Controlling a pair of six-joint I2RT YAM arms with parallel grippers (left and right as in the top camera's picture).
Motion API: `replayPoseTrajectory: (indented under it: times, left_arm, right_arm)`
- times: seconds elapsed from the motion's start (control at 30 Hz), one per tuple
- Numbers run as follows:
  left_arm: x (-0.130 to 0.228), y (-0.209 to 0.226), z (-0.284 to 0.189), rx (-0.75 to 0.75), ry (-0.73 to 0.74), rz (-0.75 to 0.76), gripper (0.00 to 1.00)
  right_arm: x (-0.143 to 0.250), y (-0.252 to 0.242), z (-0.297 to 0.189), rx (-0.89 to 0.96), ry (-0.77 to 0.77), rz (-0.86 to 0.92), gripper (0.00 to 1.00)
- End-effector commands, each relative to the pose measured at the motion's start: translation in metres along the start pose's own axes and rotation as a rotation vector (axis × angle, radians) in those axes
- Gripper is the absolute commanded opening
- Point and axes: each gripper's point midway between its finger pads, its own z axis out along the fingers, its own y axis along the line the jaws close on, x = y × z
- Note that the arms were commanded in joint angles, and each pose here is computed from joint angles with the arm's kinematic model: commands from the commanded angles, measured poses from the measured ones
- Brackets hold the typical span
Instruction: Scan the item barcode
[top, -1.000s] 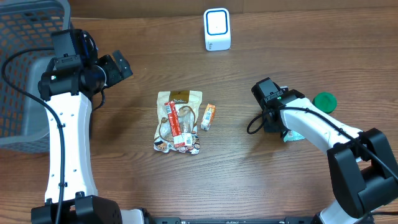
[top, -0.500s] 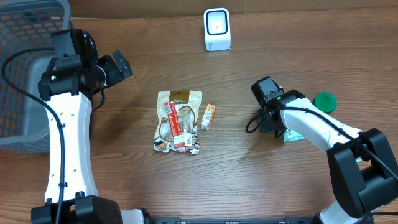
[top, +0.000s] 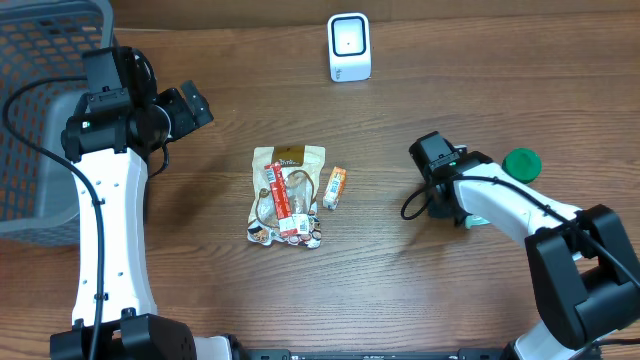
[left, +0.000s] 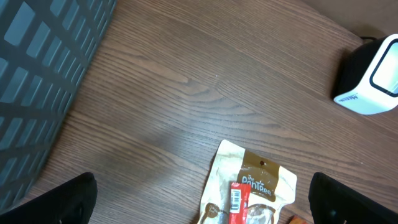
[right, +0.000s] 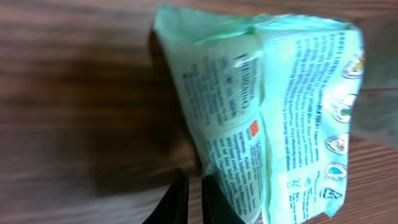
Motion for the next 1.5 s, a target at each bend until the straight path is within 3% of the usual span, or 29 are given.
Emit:
replayPoseTrajectory:
  times: [0.0, 0.2, 0.43, 0.47, 0.5, 0.53, 0.57, 0.67, 0.9, 1.17, 1.33, 1.47]
  left_arm:
    - [-0.007, -0.001, -0.012, 0.006, -0.036, 0.014, 1.0]
    - [-0.007, -0.001, -0.012, 0.006, -0.036, 0.014, 1.0]
    - [-0.007, -0.001, -0.012, 0.006, -0.036, 0.014, 1.0]
    - [-0.007, -0.001, -0.012, 0.006, -0.036, 0.014, 1.0]
    - [-0.007, -0.001, -0.012, 0.006, -0.036, 0.014, 1.0]
    - [-0.007, -0.001, -0.012, 0.006, -0.036, 0.014, 1.0]
    - [-0.007, -0.001, -0.012, 0.006, -0.036, 0.014, 1.0]
    - [-0.007, -0.001, -0.012, 0.006, -0.036, 0.014, 1.0]
    - [-0.007, -0.001, -0.012, 0.006, -0.036, 0.014, 1.0]
    - [-0.007, -0.001, -0.012, 0.006, -0.036, 0.014, 1.0]
    - [-0.007, -0.001, -0.012, 0.006, -0.036, 0.014, 1.0]
    - [-0.007, -0.001, -0.012, 0.006, -0.036, 0.014, 1.0]
  right_arm:
    - [-0.007, -0.021, 0.004, 0.05, -0.016, 0.047, 0.09]
    - [-0.026, 0.004, -0.008, -0.113, -0.028, 0.075, 0.07]
    - [-0.083, 0.048, -0.105, -0.469, -0.054, 0.102, 0.25]
    - [-0.087, 0.061, -0.121, -0.563, -0.049, 0.118, 0.46]
    - [-0.09, 0.07, -0.131, -0.634, -0.041, 0.126, 0.76]
    - [-0.09, 0.081, -0.142, -0.718, -0.03, 0.123, 0.95]
    - [-0.091, 0.091, -0.151, -0.792, -0.025, 0.112, 0.99]
    - [-0.087, 0.112, -0.166, -0.918, 0.017, 0.117, 0.99]
    - [-0.064, 0.132, -0.142, -0.729, 0.057, 0.261, 0.93]
    - [-0.053, 0.17, -0.135, -0.565, -0.141, 0.35, 0.79]
    - [-0.049, 0.197, -0.142, -0.602, -0.235, 0.33, 0.67]
    - [-0.049, 0.203, -0.145, -0.598, -0.283, 0.345, 0.64]
